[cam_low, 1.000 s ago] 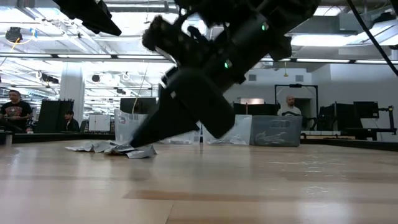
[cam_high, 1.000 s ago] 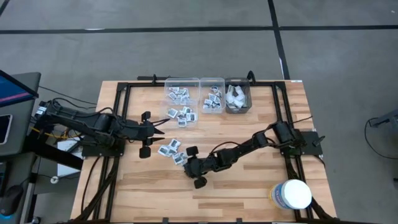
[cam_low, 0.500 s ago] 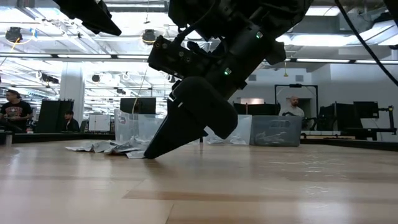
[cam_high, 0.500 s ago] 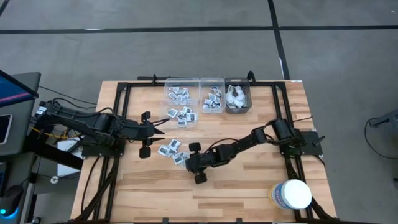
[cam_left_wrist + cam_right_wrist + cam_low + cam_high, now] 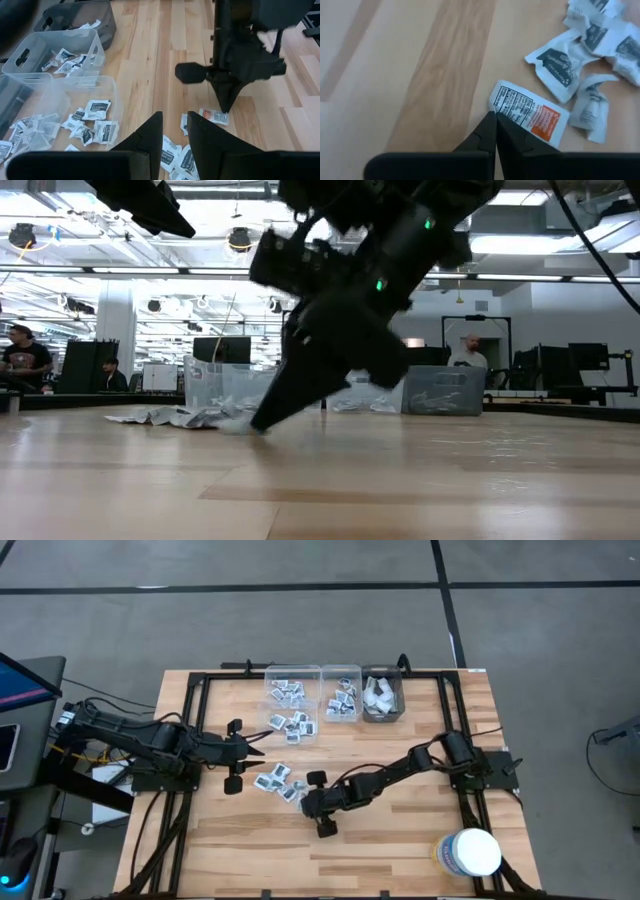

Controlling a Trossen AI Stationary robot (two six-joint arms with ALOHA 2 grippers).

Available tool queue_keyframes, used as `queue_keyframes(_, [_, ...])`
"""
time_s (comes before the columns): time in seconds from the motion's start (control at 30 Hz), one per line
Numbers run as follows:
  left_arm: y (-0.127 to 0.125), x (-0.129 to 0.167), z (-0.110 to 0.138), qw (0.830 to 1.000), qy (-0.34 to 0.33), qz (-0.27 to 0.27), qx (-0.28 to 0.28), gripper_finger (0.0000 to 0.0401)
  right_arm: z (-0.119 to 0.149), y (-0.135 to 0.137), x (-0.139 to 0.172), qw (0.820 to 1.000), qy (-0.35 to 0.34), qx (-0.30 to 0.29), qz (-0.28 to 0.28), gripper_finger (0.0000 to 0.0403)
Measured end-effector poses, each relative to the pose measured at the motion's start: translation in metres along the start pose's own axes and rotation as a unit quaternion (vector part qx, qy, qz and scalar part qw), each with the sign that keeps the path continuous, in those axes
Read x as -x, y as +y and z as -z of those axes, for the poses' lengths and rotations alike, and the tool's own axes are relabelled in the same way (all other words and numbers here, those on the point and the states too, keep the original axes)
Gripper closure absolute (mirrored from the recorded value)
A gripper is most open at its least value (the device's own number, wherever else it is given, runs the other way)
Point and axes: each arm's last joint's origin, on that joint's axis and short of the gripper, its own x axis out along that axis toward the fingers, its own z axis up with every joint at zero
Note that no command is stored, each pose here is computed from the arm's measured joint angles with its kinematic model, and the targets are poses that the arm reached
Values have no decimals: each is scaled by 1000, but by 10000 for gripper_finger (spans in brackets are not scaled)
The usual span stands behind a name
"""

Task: Pick & Place First Aid Supplies
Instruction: Put the ointment pack into the top left transparent bin

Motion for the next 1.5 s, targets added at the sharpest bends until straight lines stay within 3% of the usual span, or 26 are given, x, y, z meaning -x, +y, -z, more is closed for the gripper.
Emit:
queue_keyframes(0.27, [0,0,0,1000,2,0,4,311,-29,-5,70,999,-19,27,2,402])
queue_keyframes(0.5, [0,-1,1,1000,5,-1,27,311,-54,-23,170,988,-81,26,128,402])
queue_keyframes(0.67, [0,-2,0,999,5,-5,42,311,-60,-33,212,978,-123,38,165,403])
queue_keyframes(0.8, [0,-4,-1,997,-1,-25,76,311,-60,-38,211,976,-114,64,175,403])
queue_keyframes(0.93, [2,-12,-13,986,-56,-56,150,311,-58,-45,204,975,-96,80,184,403])
queue_keyframes(1.07, [8,-22,-33,954,-150,-68,249,311,-51,-54,193,969,-50,105,219,403])
queue_keyframes(1.2, [15,-36,-49,918,-221,-50,325,311,-53,-62,192,963,-46,126,235,403])
queue_keyframes(1.5, [31,-84,-53,870,-227,37,435,311,-55,-68,192,951,-38,172,253,403])
